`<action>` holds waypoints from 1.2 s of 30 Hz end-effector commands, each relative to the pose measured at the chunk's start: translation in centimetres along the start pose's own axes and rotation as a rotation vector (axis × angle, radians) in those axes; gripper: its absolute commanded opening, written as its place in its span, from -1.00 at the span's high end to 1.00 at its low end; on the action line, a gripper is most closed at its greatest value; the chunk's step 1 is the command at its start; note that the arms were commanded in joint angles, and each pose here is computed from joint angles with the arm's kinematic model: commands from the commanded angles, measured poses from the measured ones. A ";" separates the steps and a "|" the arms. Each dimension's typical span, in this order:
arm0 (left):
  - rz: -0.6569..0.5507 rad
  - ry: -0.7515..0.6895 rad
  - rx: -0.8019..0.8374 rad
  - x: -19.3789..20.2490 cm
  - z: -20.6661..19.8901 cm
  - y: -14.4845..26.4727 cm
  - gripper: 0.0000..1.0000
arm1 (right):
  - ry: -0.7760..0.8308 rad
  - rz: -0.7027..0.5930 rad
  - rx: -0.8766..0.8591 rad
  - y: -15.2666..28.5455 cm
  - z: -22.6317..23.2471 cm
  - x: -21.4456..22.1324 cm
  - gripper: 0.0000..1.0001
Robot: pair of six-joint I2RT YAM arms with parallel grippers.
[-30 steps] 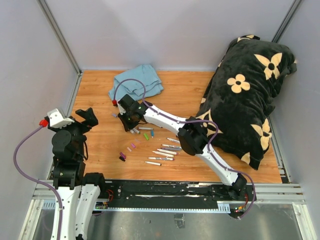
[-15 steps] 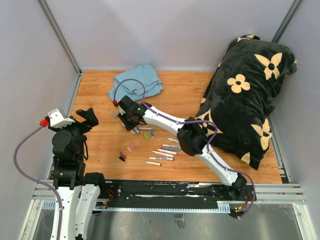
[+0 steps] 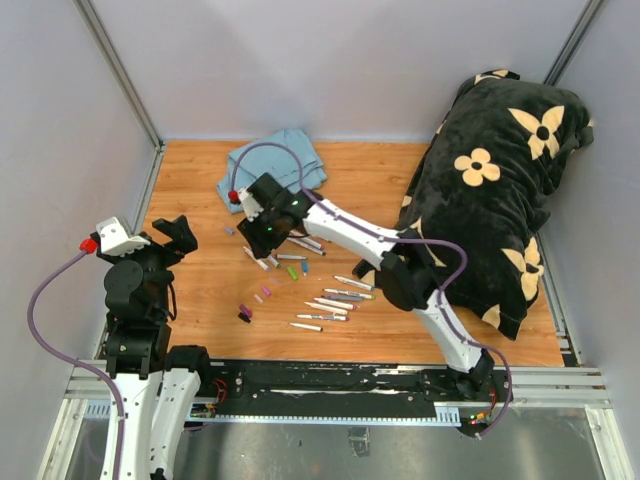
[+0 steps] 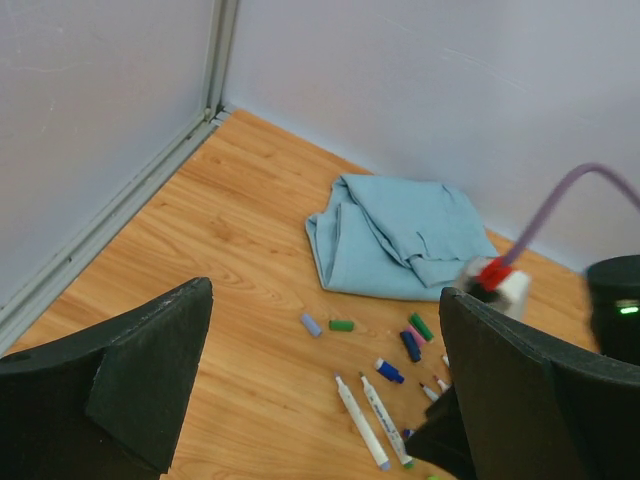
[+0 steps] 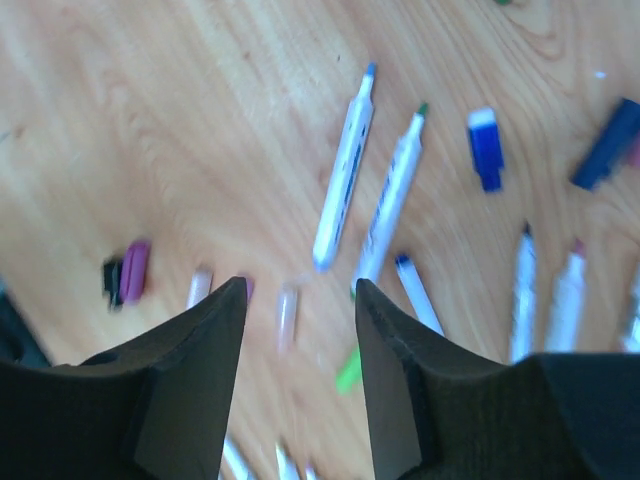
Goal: Open the pen caps
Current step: Reset both arms
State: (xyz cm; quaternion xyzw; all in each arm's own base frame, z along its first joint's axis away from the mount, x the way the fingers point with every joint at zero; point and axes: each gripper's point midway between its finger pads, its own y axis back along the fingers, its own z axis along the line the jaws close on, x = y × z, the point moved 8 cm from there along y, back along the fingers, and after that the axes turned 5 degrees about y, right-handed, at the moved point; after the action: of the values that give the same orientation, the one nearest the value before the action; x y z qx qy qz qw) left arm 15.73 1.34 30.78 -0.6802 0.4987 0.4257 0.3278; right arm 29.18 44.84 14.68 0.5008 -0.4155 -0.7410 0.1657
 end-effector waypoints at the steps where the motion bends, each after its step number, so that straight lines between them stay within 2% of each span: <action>1: -0.038 -0.004 0.029 -0.9 -0.5 0.2 -0.99 | 0.182 -0.108 -0.128 10.1 -1.3 -1.1 -0.08; 6: -0.016 -0.013 0.072 -0.5 -0.9 -0.1 -0.99 | 0.410 -0.134 -0.165 17.4 -3.2 3.5 -0.59; 9: 0.013 -0.024 0.113 0.1 -1.3 -0.4 -0.99 | 0.475 -0.171 -0.059 21.5 -4.9 6.0 -0.80; 12: 0.055 -0.039 0.172 0.9 -1.8 -0.9 -0.99 | 0.486 -0.265 0.057 25.5 -6.5 7.8 -0.97; 17: 0.140 -0.035 0.286 2.4 -2.9 -1.6 -0.99 | 0.431 -0.393 0.246 31.6 -8.7 10.6 -0.97; 19: 0.163 -0.011 0.363 2.8 -3.8 -1.9 -0.99 | 0.357 -0.435 0.371 34.0 -9.5 11.6 -0.97; 21: 0.200 0.042 0.455 3.3 -5.0 -2.2 -0.99 | 0.251 -0.465 0.512 36.3 -10.7 12.6 -0.97; 25: 0.294 0.167 0.591 2.5 -8.0 -3.4 -0.99 | 0.122 -0.478 0.660 41.0 -11.4 13.3 -0.96; 27: 0.322 0.206 0.615 1.2 -9.5 -4.6 -0.99 | 0.110 -0.487 0.743 43.2 -10.9 13.2 -0.97; 30: 0.296 0.223 0.695 -2.9 -12.1 -5.1 -0.99 | 0.137 -0.528 0.842 47.0 -9.3 12.4 -0.97; 36: 0.205 0.162 0.794 -11.2 -15.8 -4.1 -0.99 | 0.151 -0.638 0.848 52.0 -5.7 10.4 -0.96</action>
State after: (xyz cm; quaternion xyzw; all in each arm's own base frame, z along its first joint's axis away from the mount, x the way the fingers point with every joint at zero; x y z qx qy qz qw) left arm 24.51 -6.13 41.53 -0.4985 0.7285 0.2194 0.4154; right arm 23.54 4.84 44.79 0.6821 -0.5014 -0.4876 -0.2135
